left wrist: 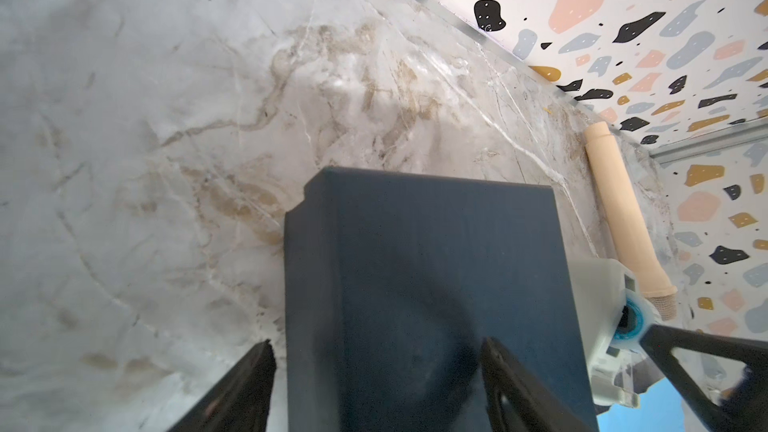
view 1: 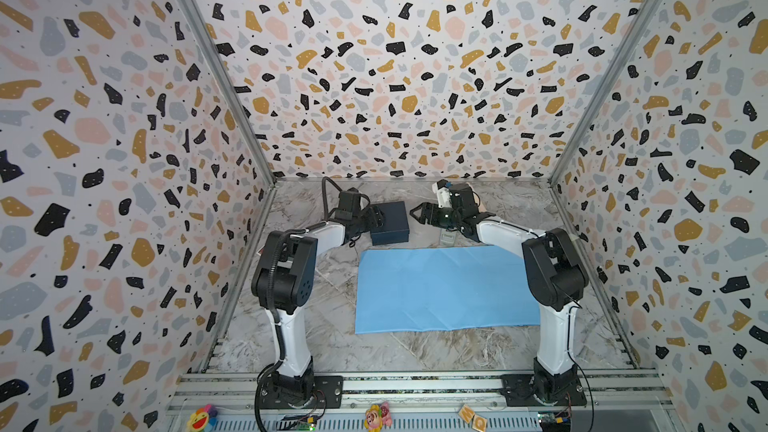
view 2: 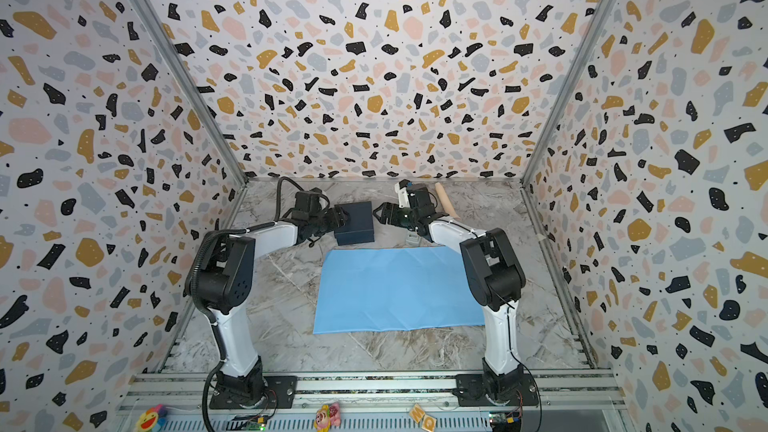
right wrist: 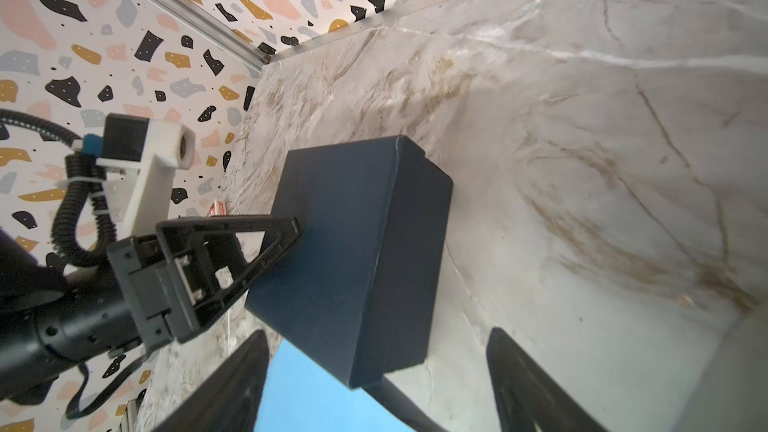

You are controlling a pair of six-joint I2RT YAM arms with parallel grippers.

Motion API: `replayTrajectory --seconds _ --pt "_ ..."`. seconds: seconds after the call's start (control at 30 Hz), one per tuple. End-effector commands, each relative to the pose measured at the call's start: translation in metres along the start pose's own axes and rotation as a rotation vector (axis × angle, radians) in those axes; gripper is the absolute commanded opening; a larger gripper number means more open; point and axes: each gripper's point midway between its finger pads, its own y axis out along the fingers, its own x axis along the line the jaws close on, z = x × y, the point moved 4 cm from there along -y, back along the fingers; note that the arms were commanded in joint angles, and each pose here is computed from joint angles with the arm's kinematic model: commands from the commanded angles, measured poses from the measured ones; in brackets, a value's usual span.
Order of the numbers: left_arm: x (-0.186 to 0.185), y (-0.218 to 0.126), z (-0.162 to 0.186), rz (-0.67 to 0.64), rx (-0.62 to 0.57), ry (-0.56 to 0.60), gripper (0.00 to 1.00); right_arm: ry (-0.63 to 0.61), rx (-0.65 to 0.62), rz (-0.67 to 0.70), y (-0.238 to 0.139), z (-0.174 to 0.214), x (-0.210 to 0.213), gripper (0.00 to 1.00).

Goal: Wrap the gift box in paper
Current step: 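Reach both grippers to the navy box and grasp it from both sides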

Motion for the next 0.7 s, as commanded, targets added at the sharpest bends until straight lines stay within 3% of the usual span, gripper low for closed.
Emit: replayTrajectory --seconds 0.0,0.33,0.67 --pt "-0.017 -0.009 -0.013 0.109 -0.051 -0.050 0.79 -0.017 0.034 -0.052 0.014 0.000 0.013 0.82" --pt "-0.014 -0.001 0.013 0.131 0.026 -0.095 0.78 0.004 0.135 -0.205 0.051 0.018 0.026 0.74" --pt "-0.070 -0.005 0.012 0.299 0.033 -0.058 0.73 0.000 0.118 -0.293 0.035 0.004 0.047 0.60"
